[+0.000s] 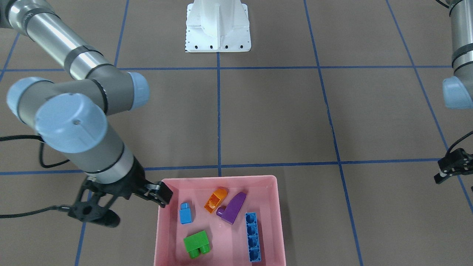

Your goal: Put all blocks into box

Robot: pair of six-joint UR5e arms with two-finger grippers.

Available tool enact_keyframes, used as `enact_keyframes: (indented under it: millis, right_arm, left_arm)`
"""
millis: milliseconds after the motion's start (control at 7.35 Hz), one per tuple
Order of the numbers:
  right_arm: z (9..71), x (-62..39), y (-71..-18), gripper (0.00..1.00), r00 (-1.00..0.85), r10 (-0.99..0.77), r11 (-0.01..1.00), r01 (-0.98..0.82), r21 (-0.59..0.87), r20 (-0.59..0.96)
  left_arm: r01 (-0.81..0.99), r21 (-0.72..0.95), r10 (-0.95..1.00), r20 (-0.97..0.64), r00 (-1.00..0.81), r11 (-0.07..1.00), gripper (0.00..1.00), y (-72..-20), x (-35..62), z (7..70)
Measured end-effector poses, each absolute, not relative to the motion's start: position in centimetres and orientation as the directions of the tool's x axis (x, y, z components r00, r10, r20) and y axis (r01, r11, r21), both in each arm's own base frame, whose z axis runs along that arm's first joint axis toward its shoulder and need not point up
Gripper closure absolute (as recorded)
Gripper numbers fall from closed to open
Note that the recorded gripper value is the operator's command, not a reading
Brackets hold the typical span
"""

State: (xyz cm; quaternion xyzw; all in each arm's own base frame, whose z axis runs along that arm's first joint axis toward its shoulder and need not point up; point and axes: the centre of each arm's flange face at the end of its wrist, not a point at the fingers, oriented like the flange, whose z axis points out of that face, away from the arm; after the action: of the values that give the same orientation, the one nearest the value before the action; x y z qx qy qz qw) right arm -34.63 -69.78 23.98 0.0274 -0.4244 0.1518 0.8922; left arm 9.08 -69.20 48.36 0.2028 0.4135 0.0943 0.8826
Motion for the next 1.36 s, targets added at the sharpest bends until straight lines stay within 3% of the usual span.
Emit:
enact_keyframes:
  millis: [408, 953, 1361]
  right_arm:
    - [36.9, -19.0, -63.2, 0.00, 0.705, 0.106, 0.987, -0.160, 0.013, 0.701]
    - [53.6, -3.2, -52.3, 0.00, 0.762, -0.038, 0.999, 0.007, 0.050, 0.646]
    - [60.2, 2.7, -46.7, 0.00, 0.727, -0.057, 0.998, 0.048, 0.032, 0.684]
  left_arm:
    - [-0.089, 0.403, 0.352, -0.648, 0.676, 0.911, 0.00, -64.5, 3.2, 56.4]
    - [-0.140, 0.248, 0.274, -0.672, 0.687, 0.959, 0.00, -50.9, 0.4, 52.8]
    - [-0.169, 0.204, 0.263, -0.675, 0.690, 0.964, 0.00, -46.5, -0.2, 53.4]
